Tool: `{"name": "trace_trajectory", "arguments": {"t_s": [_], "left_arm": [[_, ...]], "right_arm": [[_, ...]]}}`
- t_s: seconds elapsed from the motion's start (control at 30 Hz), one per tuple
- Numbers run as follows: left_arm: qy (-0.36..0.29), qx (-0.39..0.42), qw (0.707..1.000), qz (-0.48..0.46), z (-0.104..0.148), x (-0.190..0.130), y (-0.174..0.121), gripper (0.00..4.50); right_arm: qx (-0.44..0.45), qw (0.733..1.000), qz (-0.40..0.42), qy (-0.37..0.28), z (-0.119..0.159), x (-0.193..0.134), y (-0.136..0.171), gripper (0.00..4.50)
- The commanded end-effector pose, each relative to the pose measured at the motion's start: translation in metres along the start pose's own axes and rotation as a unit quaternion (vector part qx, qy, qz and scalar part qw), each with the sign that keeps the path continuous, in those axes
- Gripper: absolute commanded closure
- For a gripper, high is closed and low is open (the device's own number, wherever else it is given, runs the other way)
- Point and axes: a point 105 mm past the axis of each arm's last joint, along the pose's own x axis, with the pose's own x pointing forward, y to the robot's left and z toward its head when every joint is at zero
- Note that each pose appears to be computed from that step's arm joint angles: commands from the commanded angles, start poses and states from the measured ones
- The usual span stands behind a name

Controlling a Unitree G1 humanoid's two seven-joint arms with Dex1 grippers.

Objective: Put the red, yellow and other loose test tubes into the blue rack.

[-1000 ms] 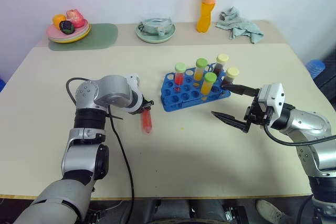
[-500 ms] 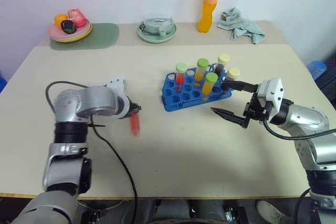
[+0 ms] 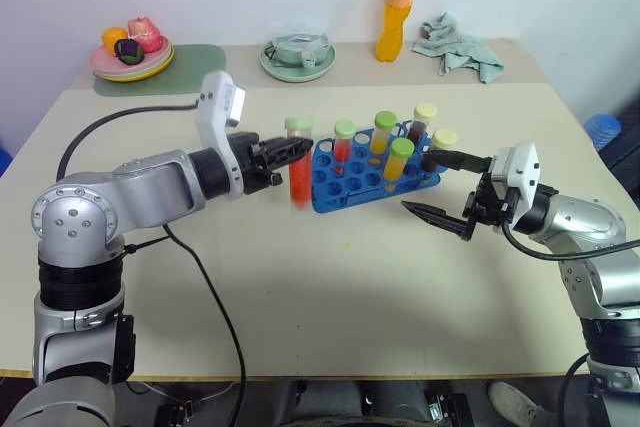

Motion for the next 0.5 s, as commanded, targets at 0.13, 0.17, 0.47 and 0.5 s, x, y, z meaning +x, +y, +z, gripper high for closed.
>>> {"name": "trace_trajectory", "arguments": {"t_s": [0.13,0.17,0.47,0.5], "left_arm": [[-0.099,0.155,0.981,-0.067,0.011,0.015,0.004,3.76],[-0.104,0.169,0.976,-0.092,0.009,0.018,0.002,3.76],[-0.154,0.175,0.949,-0.214,-0.016,0.041,0.014,3.76],[-0.145,0.181,0.947,-0.221,-0.02,0.045,0.016,3.76]], "right_arm": [[-0.018,0.998,-0.06,-0.026,0.017,-0.011,-0.001,0.0],[-0.017,0.997,-0.072,-0.027,0.018,-0.014,0.0,0.0],[0.006,0.991,-0.131,0.004,0.016,-0.038,0.019,0.0],[0.008,0.991,-0.135,0.006,0.016,-0.04,0.02,0.0]]}}
